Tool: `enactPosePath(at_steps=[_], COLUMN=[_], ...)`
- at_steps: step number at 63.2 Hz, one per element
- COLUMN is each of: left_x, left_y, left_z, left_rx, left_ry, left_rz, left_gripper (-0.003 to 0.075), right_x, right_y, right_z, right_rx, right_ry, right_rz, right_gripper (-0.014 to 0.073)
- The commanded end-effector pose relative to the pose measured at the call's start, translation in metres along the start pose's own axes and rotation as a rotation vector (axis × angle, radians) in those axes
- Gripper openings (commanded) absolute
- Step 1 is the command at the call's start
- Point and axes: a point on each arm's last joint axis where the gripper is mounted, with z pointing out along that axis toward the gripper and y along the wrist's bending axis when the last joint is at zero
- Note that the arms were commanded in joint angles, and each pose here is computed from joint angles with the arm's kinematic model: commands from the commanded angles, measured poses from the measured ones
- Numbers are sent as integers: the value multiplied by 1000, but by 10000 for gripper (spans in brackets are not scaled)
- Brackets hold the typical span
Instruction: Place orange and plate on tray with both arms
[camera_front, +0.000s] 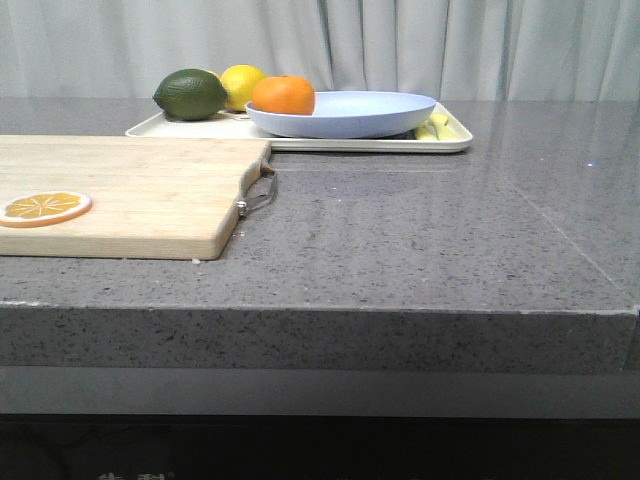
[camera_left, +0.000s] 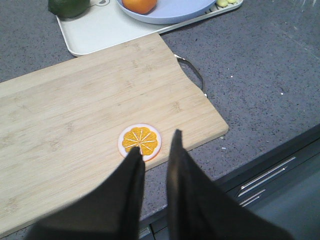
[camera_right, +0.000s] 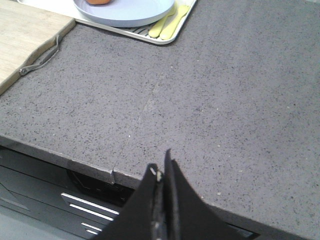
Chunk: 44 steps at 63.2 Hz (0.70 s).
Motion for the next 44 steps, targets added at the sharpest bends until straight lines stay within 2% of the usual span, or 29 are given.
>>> enactPosePath(at_steps=[1,22,32,44], left_x=[-12,-12,3,52], left_y=[0,0,1,15], left_z=[-6,-6,0,6], left_rx=[1,1,-9,-193], left_ry=[-91,-91,-154,-281], left_rz=[-13,-13,-38,-113], left_gripper=[-18,-18,-18,-18], right_x=[-11,-11,-11,-11], right_y=[-1,-1,-1,-1], right_z=[-2,-2,-2,-2], right_rx=[15,15,14,14], right_ry=[-77,-77,-77,-77], right_rz=[-15,-15,-14,-14], right_gripper=[-70,-70,-70,-70])
